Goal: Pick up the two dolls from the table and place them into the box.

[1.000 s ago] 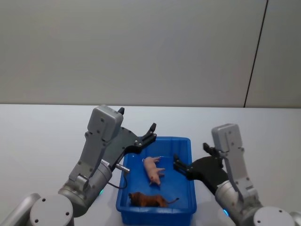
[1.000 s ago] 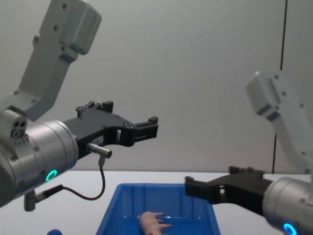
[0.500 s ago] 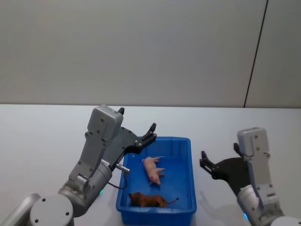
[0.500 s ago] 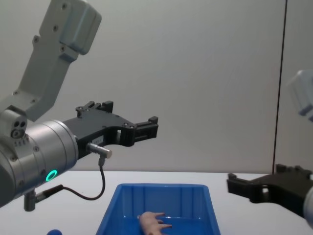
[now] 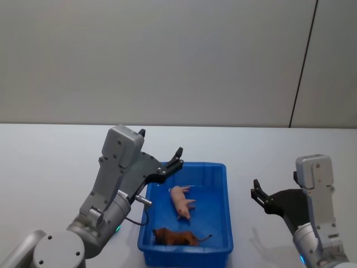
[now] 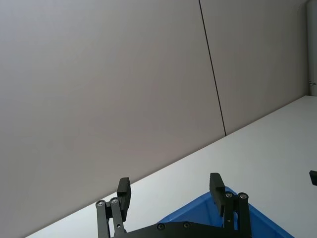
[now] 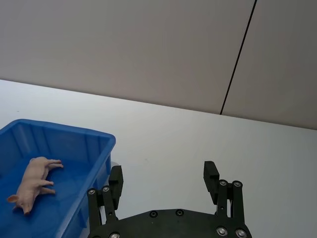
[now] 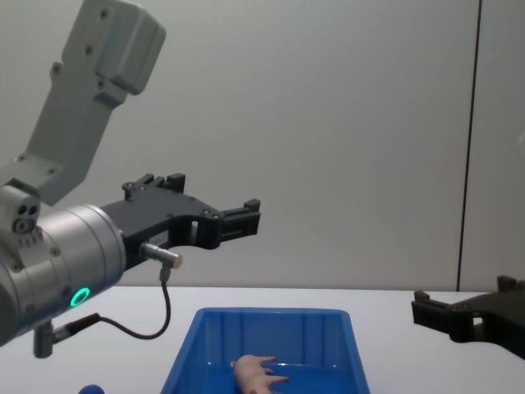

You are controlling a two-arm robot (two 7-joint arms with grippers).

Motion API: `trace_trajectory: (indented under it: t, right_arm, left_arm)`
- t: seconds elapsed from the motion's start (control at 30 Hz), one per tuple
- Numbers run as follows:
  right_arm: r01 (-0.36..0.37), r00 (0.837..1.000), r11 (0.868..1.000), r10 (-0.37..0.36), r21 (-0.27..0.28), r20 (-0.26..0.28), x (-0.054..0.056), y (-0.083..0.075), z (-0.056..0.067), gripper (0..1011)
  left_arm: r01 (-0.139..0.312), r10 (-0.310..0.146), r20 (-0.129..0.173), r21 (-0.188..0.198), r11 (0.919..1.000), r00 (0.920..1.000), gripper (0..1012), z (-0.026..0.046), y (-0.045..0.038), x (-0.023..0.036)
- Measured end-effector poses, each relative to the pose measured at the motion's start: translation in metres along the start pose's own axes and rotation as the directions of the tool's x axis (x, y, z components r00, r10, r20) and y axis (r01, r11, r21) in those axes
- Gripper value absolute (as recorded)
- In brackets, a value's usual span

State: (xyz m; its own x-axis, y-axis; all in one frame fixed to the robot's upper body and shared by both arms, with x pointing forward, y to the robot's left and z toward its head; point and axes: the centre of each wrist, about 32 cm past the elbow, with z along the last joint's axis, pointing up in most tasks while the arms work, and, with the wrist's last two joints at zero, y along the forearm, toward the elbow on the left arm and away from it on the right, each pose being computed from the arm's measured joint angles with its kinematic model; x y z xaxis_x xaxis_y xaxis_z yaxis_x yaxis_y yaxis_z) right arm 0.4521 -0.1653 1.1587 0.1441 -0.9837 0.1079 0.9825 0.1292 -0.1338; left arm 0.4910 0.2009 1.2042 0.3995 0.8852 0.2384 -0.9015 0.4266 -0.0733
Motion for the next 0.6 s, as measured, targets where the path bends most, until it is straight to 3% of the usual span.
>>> trace_trajectory:
  t: [0.27,0.6]
  right_arm:
    - [0.015,1.0,1.0,-0.015,0.0,0.001,0.002,-0.002,-0.001,1001]
    - [0.024,1.0,1.0,-0.024,0.0,0.001,0.003,-0.003,-0.001,1001]
  left_arm:
    - [-0.015,0.016,-0.019,0.039,0.9991,0.9997,1001,-0.0012,0.004,0.0038]
    - [-0.049,0.055,-0.05,0.117,0.9919,0.9973,1001,-0.0091,0.0122,0.0111]
